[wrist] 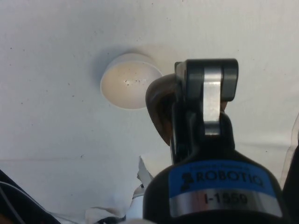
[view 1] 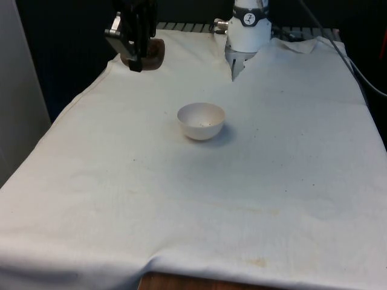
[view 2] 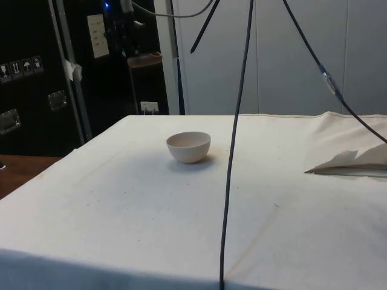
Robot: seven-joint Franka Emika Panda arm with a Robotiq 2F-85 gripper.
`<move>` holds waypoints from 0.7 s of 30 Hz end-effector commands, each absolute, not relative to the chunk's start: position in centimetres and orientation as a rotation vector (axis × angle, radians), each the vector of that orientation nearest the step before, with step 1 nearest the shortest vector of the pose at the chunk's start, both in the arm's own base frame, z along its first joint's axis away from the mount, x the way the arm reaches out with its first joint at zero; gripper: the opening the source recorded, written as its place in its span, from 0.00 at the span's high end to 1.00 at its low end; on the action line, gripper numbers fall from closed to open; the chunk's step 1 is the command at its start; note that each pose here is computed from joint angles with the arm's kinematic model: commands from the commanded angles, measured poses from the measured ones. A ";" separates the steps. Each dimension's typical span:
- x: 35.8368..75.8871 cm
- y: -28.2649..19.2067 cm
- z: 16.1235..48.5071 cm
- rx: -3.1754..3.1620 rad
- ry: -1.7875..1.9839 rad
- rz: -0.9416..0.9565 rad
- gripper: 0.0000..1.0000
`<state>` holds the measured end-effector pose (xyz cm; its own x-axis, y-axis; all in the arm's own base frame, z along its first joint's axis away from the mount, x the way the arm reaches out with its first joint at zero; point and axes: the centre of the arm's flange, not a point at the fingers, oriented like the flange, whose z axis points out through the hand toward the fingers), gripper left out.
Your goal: Pour the coffee beans from the cup into the bowl.
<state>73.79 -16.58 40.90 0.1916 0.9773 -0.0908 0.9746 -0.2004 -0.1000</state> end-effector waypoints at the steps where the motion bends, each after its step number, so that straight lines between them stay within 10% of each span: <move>1: 73.7 -16.8 41.6 -2.422 -1.985 0.189 0.96; 21: 73.0 -17.1 45.7 -2.457 -1.998 0.108 0.96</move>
<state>73.06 -16.78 44.91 0.2025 0.9766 -0.0727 0.9772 -0.2063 -0.0498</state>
